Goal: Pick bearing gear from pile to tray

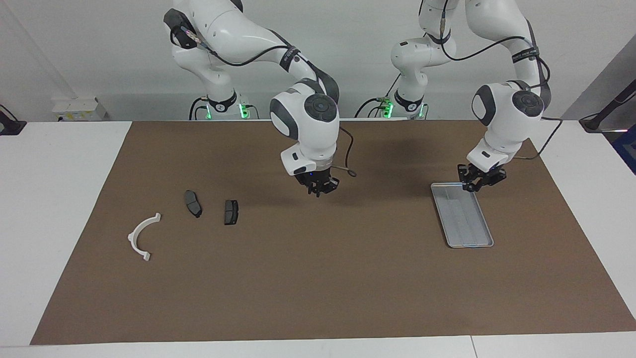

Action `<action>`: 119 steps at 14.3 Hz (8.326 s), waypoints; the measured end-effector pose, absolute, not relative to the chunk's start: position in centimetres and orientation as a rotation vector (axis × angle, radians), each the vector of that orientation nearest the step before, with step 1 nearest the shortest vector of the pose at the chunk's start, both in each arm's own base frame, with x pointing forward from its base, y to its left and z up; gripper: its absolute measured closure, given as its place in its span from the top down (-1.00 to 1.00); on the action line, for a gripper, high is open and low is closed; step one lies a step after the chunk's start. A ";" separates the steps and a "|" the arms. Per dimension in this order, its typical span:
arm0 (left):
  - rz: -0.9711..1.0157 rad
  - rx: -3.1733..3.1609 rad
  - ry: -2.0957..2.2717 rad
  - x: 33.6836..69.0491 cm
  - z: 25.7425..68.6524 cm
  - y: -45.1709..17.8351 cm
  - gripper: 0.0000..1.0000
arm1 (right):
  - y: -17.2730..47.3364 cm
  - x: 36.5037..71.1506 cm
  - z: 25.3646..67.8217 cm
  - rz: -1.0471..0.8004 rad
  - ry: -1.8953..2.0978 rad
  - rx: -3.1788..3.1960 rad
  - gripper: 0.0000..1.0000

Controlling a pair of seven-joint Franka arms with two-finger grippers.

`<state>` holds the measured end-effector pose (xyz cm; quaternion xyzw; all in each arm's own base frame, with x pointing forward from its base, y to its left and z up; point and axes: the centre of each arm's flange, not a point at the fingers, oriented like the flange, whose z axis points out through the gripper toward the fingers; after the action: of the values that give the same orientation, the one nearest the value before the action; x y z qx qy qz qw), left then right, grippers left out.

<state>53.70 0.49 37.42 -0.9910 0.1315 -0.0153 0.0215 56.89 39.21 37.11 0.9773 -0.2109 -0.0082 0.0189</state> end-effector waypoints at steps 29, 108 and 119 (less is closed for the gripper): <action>-0.076 -3.091 0.383 53.1 30.2 -0.2 -0.30 | 40.0 57.1 28.8 0.035 -0.662 3.079 -0.53; -0.107 -3.122 -0.105 50.7 29.7 -44.0 0.96 | 3.0 59.0 57.0 0.071 0.063 3.118 1.00; -0.145 -3.107 -0.111 51.6 29.3 -43.2 0.74 | 2.8 57.3 59.9 0.107 0.047 3.152 1.00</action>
<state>51.63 -43.18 29.30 -0.9982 -0.0356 -0.0464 0.0147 57.26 2.82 59.93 0.9993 0.0149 0.0339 -0.0061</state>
